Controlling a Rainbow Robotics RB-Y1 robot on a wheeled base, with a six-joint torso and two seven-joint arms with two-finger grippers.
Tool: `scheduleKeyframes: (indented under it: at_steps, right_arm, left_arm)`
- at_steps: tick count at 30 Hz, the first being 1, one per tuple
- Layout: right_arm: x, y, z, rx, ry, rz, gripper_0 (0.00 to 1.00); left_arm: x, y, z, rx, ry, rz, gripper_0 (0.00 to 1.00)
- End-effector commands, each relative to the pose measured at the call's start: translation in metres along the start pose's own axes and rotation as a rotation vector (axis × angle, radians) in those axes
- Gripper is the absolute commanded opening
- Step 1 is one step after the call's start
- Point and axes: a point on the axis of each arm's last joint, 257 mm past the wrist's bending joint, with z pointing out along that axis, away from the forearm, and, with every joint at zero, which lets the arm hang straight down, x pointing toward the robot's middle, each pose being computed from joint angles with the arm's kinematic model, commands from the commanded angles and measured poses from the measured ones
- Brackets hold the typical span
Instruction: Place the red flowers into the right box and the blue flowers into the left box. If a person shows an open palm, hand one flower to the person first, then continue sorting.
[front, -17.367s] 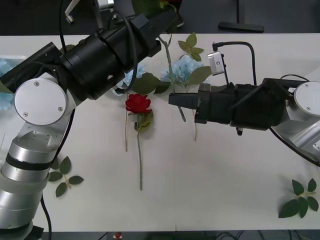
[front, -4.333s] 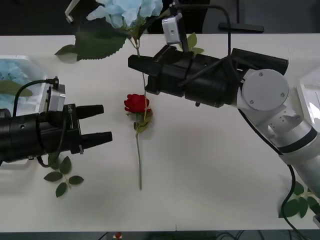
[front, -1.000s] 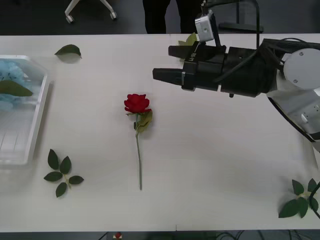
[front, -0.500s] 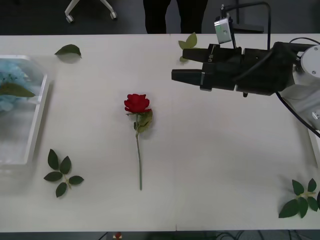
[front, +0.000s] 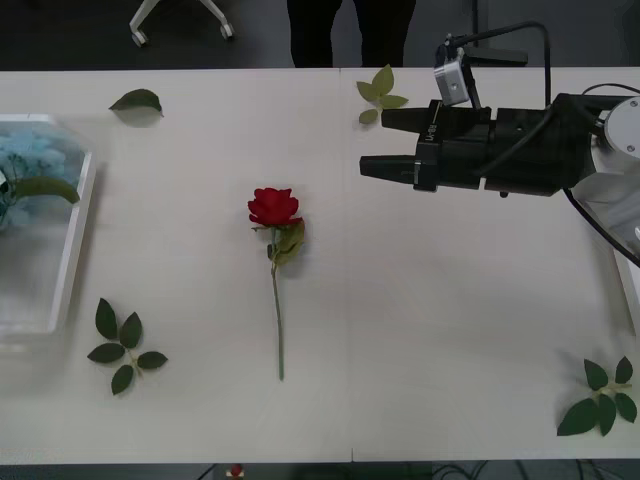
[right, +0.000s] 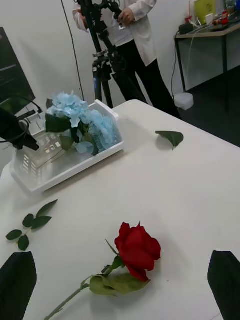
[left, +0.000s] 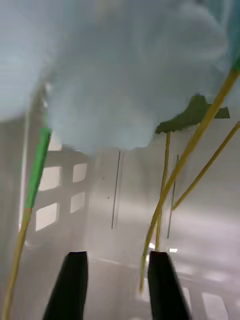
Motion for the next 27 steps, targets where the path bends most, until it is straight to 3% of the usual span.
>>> scheduleKeyframes:
  at_steps: [1, 7, 19, 27]
  right_arm:
    - [-0.016, -0.001, -0.002, 0.002, -0.012, -0.045, 1.00]
    - [-0.015, -0.001, -0.003, 0.004, -0.009, -0.046, 1.00]
    - [-0.016, -0.002, -0.003, 0.006, -0.012, -0.050, 1.00]
    - [-0.016, -0.002, -0.003, 0.008, -0.011, -0.052, 1.00]
  left_arm:
    - [-0.037, 0.007, -0.026, 0.009, -0.024, -0.032, 0.84]
    - [-0.053, 0.005, -0.053, 0.036, -0.008, -0.037, 0.97]
    - [-0.090, -0.019, -0.116, 0.083, 0.037, 0.038, 0.98]
    - [-0.133, -0.104, -0.151, 0.209, 0.014, 0.021, 0.98]
